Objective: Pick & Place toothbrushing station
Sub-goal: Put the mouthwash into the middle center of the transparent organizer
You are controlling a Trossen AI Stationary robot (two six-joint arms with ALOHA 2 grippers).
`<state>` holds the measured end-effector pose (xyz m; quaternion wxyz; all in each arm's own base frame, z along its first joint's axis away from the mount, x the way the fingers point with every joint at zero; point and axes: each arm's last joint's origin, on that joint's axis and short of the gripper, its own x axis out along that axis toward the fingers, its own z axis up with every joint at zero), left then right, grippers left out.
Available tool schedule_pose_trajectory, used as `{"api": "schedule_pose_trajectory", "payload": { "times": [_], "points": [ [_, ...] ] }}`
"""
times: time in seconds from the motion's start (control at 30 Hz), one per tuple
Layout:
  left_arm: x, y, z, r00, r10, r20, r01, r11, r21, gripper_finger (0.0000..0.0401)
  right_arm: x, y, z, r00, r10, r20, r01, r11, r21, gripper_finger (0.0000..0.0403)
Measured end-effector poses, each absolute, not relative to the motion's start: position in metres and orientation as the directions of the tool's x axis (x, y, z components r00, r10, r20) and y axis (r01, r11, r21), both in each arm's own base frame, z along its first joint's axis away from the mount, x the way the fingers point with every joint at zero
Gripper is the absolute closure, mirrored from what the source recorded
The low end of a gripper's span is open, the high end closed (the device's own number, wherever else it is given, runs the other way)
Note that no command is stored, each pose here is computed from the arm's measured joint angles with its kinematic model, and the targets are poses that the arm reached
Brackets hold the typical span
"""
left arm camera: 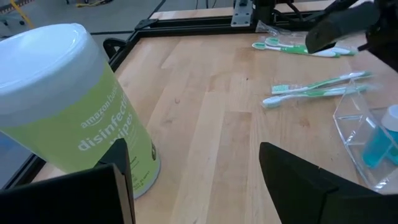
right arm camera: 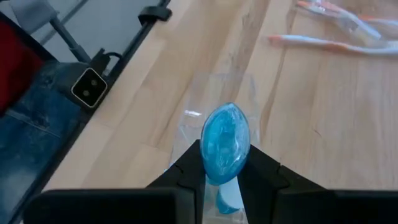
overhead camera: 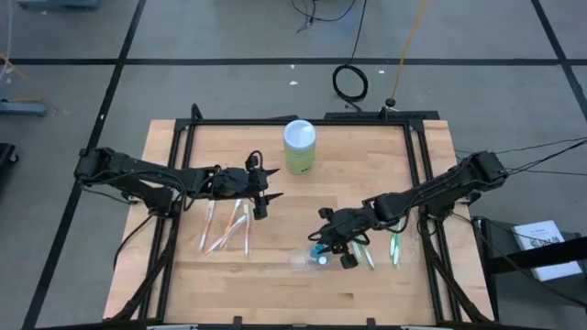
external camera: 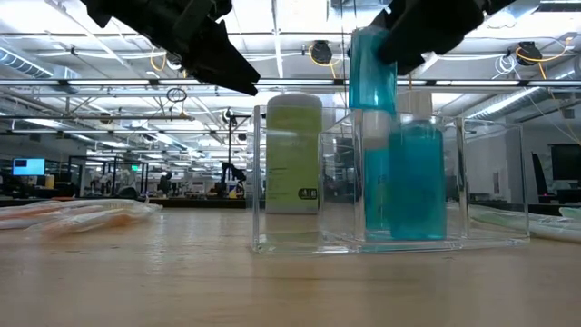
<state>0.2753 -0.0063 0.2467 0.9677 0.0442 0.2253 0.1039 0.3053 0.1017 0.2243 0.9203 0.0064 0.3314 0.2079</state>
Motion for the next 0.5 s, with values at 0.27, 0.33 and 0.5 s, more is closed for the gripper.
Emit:
{"api": "schedule_pose_trajectory", "payload": {
  "times": [0.27, 0.33, 0.5],
  "points": [
    [0.2753, -0.0062, 0.2467, 0.877, 0.224, -0.426, -0.184, 0.974, 0.134, 0.0176, 0.3061, 0.1021, 0.2217, 0.689, 0.384, -0.615, -0.397, 0.91, 0.125, 0.0306],
    [0.2753, -0.0062, 0.2467, 0.877, 0.224, -0.426, -0.184, 0.974, 0.134, 0.0176, 0.3062, 0.1021, 0.2213, 0.688, 0.384, -0.616, -0.392, 0.911, 0.13, 0.0282],
    [0.2753, -0.0062, 0.2467, 0.877, 0.224, -0.426, -0.184, 0.974, 0.134, 0.0176, 0.3062, 0.1022, 0.2218, 0.689, 0.385, -0.614, -0.39, 0.911, 0.133, 0.0235]
  ]
}}
